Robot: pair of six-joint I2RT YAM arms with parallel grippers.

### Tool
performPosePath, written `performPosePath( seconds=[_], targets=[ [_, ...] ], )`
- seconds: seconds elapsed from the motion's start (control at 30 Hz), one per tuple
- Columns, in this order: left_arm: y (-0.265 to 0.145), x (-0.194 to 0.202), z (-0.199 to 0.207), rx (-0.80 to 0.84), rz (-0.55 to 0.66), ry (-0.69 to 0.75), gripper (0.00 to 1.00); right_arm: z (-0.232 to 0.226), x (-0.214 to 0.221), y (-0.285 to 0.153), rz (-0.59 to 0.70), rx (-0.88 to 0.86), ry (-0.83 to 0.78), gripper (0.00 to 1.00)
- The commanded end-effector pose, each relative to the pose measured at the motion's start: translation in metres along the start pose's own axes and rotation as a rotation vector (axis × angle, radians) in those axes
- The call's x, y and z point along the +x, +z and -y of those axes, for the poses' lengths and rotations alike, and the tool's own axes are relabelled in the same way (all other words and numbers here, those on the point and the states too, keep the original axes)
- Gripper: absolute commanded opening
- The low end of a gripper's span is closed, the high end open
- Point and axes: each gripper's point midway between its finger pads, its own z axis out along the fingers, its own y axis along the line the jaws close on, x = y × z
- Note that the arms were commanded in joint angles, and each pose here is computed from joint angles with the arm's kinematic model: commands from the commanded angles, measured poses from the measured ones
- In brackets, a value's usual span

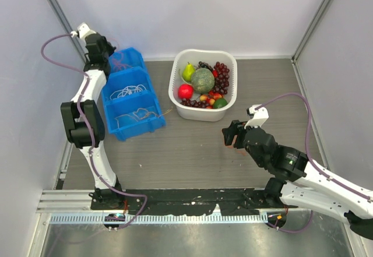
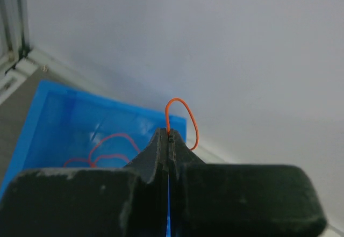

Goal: Untangle the cables

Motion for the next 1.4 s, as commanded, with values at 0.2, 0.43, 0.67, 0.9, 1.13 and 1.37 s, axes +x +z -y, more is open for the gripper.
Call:
performPosePath(
  seconds=[0.2, 0.43, 0.67, 0.9, 1.13, 1.37],
  targets=[
    [0.008, 0.049, -0.052, -0.295, -0.215, -0.207, 0.03, 0.001, -0.016, -0.006, 0.04, 0.014, 0.077, 0.67],
    [0.006, 0.047, -0.056, -0.338, -0.304, -0.213, 0.55, 0.022, -0.003, 0.005, -0.042, 0.192, 0.048, 0.67],
    [-0.063, 0.038, -0.011, -0.199, -0.353, -0.345, 0.69, 0.072, 0.029, 0.038, -0.21, 0.333, 0.098, 0.66],
    [-0.182, 0.103, 0.081, 0.09, -0.547, -0.358, 0.71, 0.124, 0.062, 0.059, -0.326, 0.385, 0.308, 0.69],
    [-0.326, 0.15, 0.156, 0.521, -0.695, -0.133, 0.71, 0.099, 0.104, 0.072, -0.439, 0.183, 0.409, 0.62],
    [-0.451, 0.192, 0.184, 0.972, -0.851, -0.057, 0.69, 0.092, 0.132, 0.069, -0.497, 0.118, 0.422, 0.59]
  ],
)
